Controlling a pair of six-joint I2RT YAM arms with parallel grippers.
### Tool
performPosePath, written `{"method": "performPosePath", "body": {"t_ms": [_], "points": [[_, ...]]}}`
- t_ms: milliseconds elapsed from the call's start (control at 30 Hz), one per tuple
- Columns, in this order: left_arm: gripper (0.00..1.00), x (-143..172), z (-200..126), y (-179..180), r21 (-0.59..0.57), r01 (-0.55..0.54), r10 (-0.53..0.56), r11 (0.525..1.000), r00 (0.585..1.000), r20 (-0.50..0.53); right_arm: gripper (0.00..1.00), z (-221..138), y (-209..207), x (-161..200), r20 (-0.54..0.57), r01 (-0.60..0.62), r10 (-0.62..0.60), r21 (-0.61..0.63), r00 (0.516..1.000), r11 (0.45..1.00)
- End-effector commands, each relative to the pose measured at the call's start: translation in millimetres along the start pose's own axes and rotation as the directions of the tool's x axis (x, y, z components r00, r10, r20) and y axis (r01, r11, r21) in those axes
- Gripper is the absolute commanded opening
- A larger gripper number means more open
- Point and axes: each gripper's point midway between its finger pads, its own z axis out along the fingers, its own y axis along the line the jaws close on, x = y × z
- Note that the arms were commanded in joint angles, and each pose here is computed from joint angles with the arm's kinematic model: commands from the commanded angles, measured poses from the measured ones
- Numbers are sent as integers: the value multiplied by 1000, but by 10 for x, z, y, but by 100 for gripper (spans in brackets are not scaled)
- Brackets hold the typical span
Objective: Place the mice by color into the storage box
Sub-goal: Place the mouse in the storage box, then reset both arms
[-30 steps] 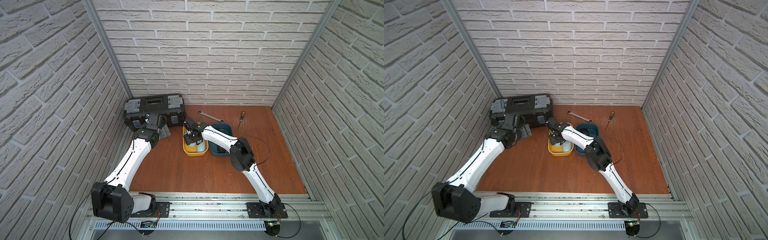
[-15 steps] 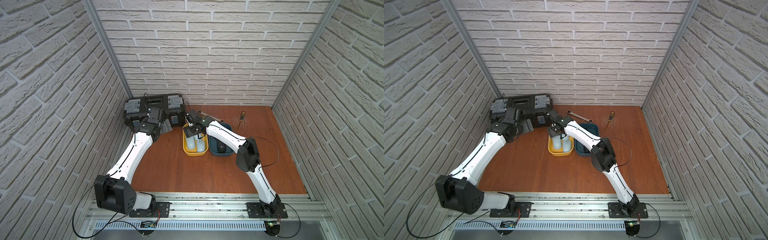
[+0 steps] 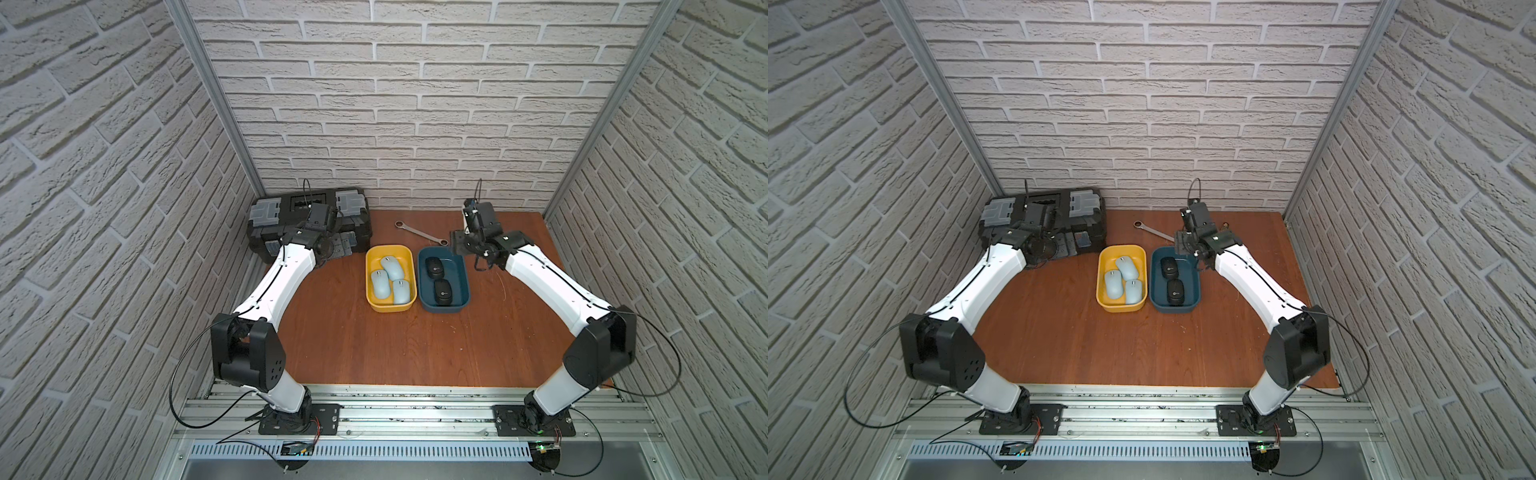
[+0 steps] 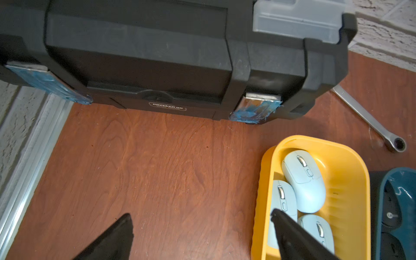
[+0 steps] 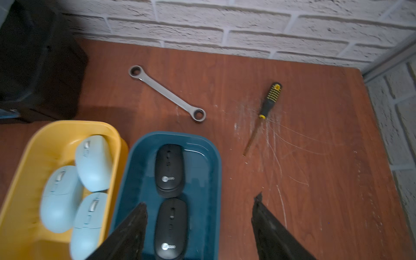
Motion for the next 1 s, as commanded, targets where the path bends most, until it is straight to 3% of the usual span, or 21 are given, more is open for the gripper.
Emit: {"method": "performPosePath", "body": {"t_ms": [0,133,267,433,600,767,967], "points": [[98,-56,122,-73,31,-92,90,995,994,57,75,-9,-316,-82,165,-46,39,43,986,998],[98,208,431,-177,89,-213,212,973,977,29,74,85,-739,166,244,-123,108,44,964,991],[98,355,613,-101,80,-204,205,976,979,-6,71,185,-998,422,225,-157,130,105,966,982],[98,189,547,114,55,-136,124,989,975,187,74,140,-1249,538,276,-153,96,195,956,969],[98,222,550,406,6,-134,129,991,965,229,80,142,-1571,652,345,-237,140,258,928,937],[98,200,597,622,-23,-81,84,996,949,303,79,306,-1590,795,355,-210,115,242,928,947],[97,302,725,718,-73,-85,102,994,955,278,76,296,-1470,838,359,-164,93,172,929,971]]}}
